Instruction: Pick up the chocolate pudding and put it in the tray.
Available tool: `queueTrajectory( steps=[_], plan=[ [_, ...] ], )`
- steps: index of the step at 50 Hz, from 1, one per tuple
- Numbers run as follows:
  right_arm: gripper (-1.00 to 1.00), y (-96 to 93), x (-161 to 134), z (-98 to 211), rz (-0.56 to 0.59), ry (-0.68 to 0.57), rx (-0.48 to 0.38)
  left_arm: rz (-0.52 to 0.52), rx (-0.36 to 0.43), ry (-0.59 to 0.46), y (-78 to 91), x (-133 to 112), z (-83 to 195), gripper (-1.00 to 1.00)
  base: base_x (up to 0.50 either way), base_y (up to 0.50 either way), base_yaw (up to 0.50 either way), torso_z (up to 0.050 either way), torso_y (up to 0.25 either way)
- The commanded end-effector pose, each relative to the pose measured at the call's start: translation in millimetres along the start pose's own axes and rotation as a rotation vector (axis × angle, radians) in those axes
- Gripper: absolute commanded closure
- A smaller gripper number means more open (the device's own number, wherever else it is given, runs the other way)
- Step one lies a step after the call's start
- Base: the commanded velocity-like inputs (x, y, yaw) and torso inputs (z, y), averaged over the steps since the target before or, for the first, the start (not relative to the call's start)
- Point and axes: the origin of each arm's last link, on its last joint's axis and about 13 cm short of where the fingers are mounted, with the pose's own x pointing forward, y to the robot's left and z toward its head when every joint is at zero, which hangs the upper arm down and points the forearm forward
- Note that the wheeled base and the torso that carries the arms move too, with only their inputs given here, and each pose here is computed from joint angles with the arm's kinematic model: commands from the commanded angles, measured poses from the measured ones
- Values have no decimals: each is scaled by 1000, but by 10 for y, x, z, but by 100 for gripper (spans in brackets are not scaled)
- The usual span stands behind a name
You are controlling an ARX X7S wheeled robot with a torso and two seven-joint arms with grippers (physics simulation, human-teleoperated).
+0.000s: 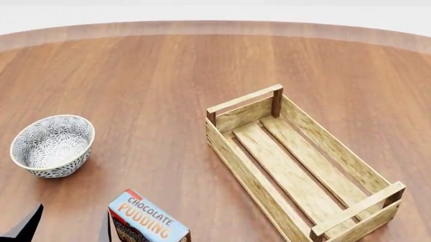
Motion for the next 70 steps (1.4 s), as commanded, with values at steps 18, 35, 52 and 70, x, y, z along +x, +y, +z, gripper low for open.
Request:
queueTrajectory(
  steps=[18,35,52,70],
  plan=[
    [-100,-18,263,101,33,22,-67,-10,4,-2,-8,-1,17,-100,0,0,0,0,0],
    [-100,78,484,-48,49,0,-4,-42,16,4,-86,-30,-15,-100,0,0,0,0,0],
    [-100,54,527,-105,41,8,10,-52,21,4,-108,-33,-25,-100,0,0,0,0,0],
    [-100,82,652,-156,57,12,18,-42,15,12,-81,-46,-67,-100,0,0,0,0,0]
  ],
)
